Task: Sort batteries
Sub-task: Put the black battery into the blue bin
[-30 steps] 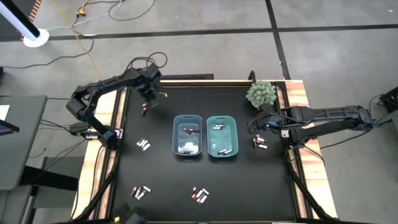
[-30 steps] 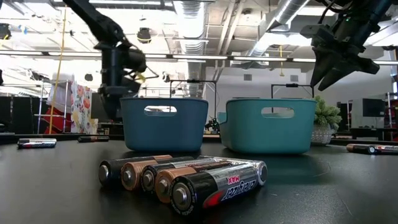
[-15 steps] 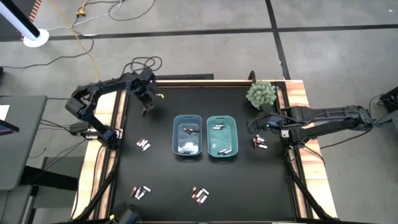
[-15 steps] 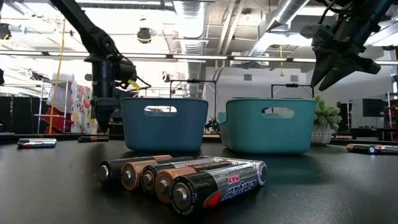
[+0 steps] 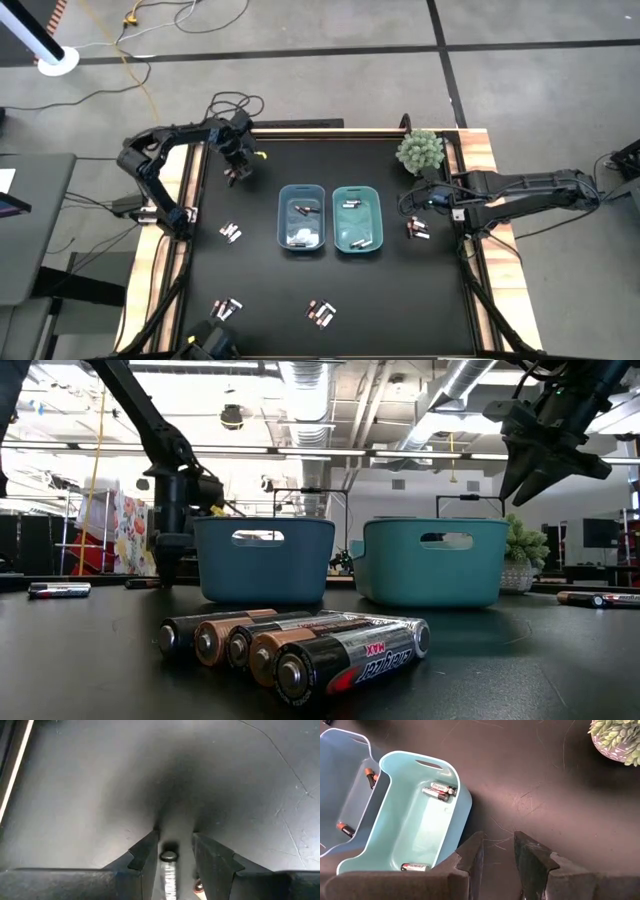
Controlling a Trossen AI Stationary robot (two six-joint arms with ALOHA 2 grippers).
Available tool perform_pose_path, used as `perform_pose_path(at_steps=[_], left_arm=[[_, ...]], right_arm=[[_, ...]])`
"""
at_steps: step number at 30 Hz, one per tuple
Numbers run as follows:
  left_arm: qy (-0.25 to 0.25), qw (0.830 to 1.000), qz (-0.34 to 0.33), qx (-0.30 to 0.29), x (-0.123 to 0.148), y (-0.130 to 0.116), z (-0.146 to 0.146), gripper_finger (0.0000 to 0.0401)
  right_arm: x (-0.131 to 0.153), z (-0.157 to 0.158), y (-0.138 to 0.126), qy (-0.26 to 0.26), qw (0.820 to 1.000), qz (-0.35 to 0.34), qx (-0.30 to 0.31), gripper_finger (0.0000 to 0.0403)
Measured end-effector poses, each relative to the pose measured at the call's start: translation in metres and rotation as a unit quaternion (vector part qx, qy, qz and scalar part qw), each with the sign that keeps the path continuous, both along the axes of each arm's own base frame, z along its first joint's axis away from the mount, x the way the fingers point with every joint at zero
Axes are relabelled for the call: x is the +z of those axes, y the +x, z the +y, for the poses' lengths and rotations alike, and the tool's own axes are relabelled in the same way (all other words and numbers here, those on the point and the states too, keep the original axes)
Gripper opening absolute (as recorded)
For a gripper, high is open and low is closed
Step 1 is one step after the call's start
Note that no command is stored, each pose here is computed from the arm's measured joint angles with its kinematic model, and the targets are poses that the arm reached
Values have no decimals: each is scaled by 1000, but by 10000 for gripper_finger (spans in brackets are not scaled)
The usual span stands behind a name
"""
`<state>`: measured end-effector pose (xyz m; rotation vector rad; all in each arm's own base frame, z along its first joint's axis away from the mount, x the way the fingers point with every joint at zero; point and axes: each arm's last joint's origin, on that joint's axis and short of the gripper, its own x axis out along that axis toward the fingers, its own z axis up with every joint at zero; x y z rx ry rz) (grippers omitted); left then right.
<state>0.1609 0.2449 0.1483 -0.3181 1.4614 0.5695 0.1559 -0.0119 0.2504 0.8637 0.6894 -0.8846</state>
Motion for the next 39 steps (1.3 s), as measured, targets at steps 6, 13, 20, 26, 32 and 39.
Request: perform_pose_path(at_steps=[6,13,20,26,32,39], left_arm=[[3,1000,8,6,-3,-1,2,118],[3,1000,12,5,3,0,8,117],[14,1000,15,1,5,1,10,117],[26,999,20,9,7,1,13,117],[35,998,42,23,25,-2,23,117],[-15,998,66,16,31,-17,24,117]], right_arm=[[0,0,0,0,1000,0,0,127],[0,0,0,0,1000,0,0,127],[0,0,0,0,1000,0,0,127],[0,0,0,0,1000,0,0,127],[0,0,0,1,1000,-2,-2,127],[0,0,0,2,1000,-2,-3,127]])
